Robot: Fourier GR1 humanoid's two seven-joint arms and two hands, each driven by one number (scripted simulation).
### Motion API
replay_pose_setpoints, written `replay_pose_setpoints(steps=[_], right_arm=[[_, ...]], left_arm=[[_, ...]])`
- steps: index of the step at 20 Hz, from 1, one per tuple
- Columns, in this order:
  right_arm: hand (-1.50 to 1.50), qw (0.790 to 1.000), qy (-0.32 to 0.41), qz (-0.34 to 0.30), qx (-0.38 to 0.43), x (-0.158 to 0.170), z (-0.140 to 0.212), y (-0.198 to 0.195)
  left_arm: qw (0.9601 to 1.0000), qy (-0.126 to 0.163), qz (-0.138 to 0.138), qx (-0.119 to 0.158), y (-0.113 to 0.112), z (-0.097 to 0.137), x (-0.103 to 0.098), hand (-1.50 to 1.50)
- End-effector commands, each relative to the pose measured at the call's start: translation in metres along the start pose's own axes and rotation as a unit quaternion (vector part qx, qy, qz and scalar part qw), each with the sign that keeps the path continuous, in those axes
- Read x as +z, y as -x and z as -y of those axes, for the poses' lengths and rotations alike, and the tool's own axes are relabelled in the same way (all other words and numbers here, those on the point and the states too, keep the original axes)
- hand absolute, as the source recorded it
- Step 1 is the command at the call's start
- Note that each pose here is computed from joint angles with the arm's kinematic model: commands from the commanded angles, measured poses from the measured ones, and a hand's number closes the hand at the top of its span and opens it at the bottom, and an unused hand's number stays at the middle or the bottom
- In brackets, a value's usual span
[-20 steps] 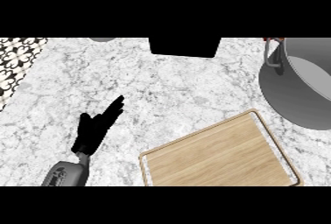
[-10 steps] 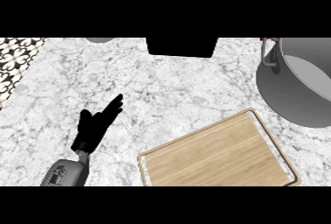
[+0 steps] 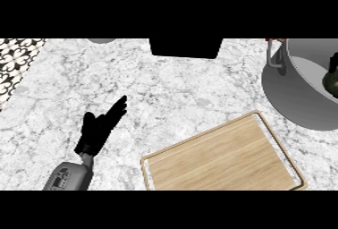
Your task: Pick the squash from the tray and place it in the pot
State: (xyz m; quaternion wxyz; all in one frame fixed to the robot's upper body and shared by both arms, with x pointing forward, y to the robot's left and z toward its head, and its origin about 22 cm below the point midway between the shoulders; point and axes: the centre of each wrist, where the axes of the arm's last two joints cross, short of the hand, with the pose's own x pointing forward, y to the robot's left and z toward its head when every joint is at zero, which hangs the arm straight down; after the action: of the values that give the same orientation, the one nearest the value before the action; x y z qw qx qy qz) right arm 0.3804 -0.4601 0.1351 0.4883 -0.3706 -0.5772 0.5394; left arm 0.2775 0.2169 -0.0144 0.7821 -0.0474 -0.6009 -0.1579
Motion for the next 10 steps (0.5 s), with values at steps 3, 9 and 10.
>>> replay_pose_setpoints(steps=[3,9,10], right_arm=[[1.5,0.984,-0.145,-0.095,0.044,-0.015,-0.026,-0.009],[-1.5,0.979,-0.178,-0.1,0.012,-0.026,-0.056,-0.022],[-1.5,0.985,-0.154,-0.066,-0.038,-0.031,-0.043,-0.024]], left_arm=[[0.9999,0.007,0.008,-0.006,-0.003,-0.012,0.001,0.0],[1.0,-0.004,0.003,0.007,0.004,-0.017,0.009,0.0],[0.9999,-0.009,-0.001,0.01,0.002,0.001,0.011,0.0]])
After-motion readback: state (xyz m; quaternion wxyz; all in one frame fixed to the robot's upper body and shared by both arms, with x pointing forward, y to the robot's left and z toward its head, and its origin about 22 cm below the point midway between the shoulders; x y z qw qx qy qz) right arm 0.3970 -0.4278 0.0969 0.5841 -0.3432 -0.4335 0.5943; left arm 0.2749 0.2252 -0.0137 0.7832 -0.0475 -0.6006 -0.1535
